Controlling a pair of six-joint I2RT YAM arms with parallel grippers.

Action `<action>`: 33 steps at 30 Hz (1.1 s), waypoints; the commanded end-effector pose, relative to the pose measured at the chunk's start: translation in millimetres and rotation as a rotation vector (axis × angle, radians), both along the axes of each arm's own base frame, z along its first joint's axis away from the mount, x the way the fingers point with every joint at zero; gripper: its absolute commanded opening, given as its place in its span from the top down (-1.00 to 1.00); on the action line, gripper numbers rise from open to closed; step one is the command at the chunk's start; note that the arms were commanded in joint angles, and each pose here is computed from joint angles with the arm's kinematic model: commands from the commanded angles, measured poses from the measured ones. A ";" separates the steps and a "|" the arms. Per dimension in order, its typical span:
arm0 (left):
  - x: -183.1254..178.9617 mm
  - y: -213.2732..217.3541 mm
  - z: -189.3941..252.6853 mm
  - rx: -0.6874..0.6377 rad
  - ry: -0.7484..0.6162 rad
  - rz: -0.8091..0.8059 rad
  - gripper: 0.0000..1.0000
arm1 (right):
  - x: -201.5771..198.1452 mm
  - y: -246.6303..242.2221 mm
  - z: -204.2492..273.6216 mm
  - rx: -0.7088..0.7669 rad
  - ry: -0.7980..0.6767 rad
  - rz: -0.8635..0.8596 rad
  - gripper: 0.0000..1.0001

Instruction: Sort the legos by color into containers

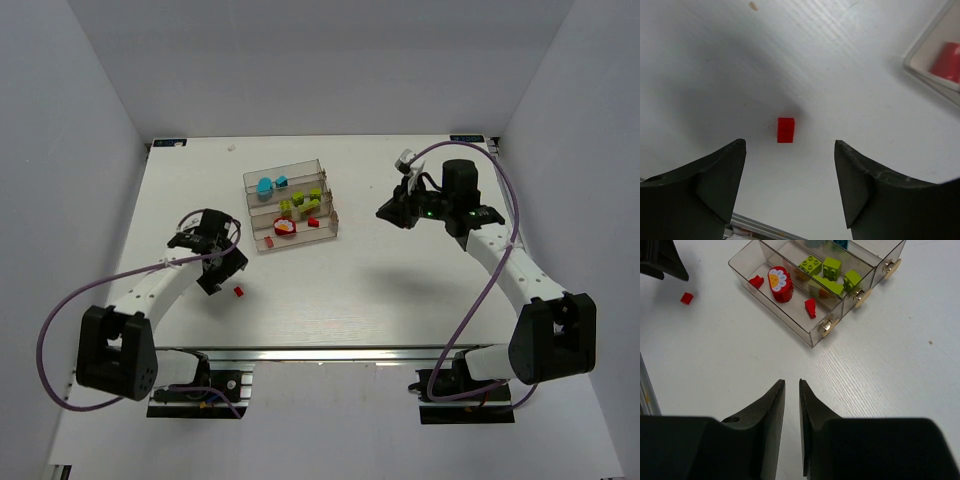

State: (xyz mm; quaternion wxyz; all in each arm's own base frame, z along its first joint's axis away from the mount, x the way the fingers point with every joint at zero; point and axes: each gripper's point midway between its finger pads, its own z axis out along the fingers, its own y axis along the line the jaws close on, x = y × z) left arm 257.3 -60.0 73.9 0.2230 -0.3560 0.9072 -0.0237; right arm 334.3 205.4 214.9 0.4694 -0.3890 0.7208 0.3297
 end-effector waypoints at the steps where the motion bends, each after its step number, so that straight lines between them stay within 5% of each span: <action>1: -14.4 5.9 -17.6 0.041 0.078 0.027 -0.62 | 5.9 -5.7 13.6 0.016 -0.052 -0.026 0.53; 11: -8.0 -5.8 -45.1 0.029 0.155 -0.019 -0.51 | 8.6 -7.2 8.5 0.013 -0.036 -0.035 0.52; 33: -21.2 -14.1 -72.7 0.050 0.242 -0.088 0.29 | 10.1 -14.0 14.4 0.023 -0.048 -0.039 0.53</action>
